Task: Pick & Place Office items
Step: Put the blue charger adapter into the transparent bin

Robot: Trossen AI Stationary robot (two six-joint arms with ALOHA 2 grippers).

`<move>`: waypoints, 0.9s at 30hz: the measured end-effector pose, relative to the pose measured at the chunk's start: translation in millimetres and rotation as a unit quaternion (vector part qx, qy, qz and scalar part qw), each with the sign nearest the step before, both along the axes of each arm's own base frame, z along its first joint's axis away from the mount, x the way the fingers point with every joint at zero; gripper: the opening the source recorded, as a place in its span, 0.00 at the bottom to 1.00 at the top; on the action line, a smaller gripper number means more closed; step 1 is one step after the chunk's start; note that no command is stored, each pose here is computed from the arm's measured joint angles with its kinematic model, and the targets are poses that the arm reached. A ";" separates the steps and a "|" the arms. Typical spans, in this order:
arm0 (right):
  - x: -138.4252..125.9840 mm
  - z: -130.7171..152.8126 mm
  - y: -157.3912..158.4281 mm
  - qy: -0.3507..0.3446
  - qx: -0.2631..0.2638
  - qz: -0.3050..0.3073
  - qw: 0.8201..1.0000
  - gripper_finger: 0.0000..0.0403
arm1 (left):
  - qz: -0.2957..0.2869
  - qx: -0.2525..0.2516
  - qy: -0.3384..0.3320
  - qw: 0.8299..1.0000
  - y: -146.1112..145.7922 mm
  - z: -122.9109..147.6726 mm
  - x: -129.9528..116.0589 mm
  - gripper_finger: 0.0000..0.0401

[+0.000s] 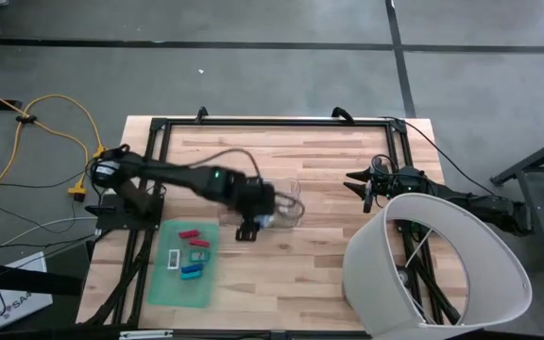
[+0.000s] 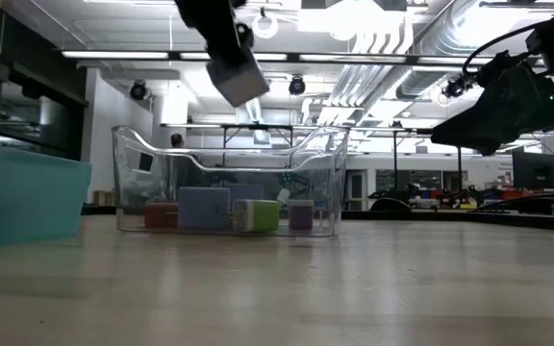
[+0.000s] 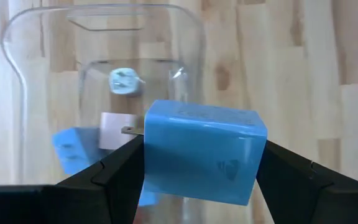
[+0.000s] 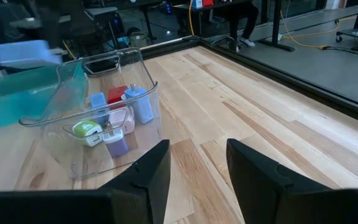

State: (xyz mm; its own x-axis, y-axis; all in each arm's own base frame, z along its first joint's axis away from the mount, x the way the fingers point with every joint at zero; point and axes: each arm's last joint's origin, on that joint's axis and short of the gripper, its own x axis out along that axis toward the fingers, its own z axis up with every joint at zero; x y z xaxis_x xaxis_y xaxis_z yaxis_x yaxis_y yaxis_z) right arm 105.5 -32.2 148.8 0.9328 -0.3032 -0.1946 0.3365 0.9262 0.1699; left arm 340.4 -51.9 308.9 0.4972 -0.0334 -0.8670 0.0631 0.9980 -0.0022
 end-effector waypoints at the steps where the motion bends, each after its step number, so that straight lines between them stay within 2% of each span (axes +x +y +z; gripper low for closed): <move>1: 0.0 -0.1 0.0 0.000 0.000 0.000 1.000 0.36 | -0.004 -0.002 0.002 1.000 9.0 -0.8 1.8 0.64; 7: 0.0 -0.1 0.0 0.000 0.000 0.000 1.000 0.36 | -0.043 0.013 0.020 0.999 55.5 -17.8 15.9 0.64; 12: 0.0 0.0 0.0 0.000 0.000 0.000 1.000 0.36 | -0.062 -0.009 0.027 0.998 82.6 -41.5 31.9 0.64; 19: 0.0 0.0 0.0 0.000 0.000 0.000 1.000 0.36 | -0.102 0.006 0.040 0.994 93.0 -74.0 50.2 0.64; 27: 0.0 0.1 0.0 0.000 0.000 0.000 1.000 0.36 | -0.092 0.024 0.043 0.995 98.5 -92.0 61.1 0.64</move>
State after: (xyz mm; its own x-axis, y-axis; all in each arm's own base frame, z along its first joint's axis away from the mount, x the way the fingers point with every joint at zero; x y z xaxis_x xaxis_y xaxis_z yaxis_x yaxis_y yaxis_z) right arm 105.5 -32.2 148.9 0.9330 -0.3030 -0.1942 0.3362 0.9263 0.1699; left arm 401.4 46.6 216.9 0.4111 -0.0743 -0.9086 0.2456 0.9688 0.0319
